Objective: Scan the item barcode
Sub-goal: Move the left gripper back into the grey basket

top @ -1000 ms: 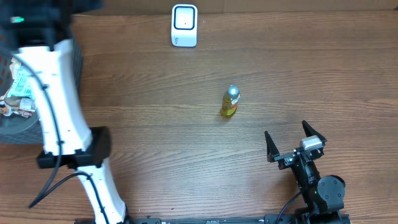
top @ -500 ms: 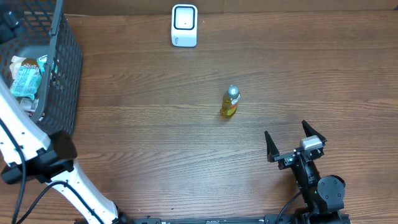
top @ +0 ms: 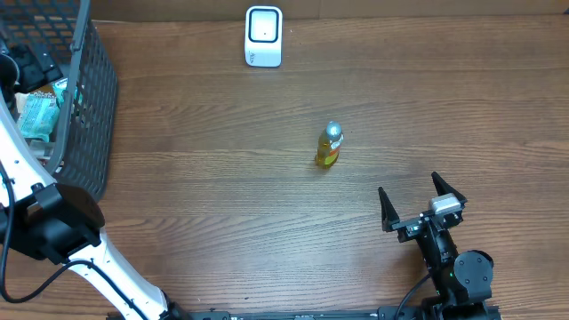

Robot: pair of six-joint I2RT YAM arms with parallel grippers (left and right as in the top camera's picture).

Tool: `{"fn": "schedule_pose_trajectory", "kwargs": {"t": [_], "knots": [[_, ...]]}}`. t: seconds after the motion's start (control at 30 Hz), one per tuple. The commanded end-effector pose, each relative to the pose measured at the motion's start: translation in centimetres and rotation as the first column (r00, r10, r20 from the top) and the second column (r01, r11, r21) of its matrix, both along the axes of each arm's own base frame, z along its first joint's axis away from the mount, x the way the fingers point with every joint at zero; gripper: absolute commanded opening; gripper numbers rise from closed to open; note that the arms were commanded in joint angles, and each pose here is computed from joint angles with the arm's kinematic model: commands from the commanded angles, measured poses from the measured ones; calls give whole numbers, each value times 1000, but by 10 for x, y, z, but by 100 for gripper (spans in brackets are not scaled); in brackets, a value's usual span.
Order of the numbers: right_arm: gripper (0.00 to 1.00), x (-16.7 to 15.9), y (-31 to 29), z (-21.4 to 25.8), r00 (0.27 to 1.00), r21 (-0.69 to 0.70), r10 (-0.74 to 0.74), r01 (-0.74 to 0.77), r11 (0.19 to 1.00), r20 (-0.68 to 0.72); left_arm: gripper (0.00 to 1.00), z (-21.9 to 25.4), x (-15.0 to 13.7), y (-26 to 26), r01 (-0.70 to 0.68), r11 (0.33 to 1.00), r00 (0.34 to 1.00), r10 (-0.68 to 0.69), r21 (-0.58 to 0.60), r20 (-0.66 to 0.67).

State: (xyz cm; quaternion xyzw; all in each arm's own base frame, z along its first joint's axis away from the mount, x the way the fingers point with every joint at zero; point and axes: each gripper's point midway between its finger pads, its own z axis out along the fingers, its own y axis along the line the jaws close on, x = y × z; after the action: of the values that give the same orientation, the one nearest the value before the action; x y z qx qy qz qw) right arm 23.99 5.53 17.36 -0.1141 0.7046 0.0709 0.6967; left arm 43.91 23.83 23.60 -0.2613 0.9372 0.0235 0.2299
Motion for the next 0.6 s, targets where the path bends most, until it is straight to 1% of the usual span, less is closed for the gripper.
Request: {"fn": "schedule_pose_trajectory", "kwargs": {"t": [0.0,0.57], "knots": [[100,0,-2,-2,1000,3,-9,9,1000,2,100,-20,4,-5,50,997,999,-50,-56,-7],[100,0,-2,-2,1000,3,-9,9,1000,2,100,-94,12,1,53,995,997,-57,-82,-52]]}}
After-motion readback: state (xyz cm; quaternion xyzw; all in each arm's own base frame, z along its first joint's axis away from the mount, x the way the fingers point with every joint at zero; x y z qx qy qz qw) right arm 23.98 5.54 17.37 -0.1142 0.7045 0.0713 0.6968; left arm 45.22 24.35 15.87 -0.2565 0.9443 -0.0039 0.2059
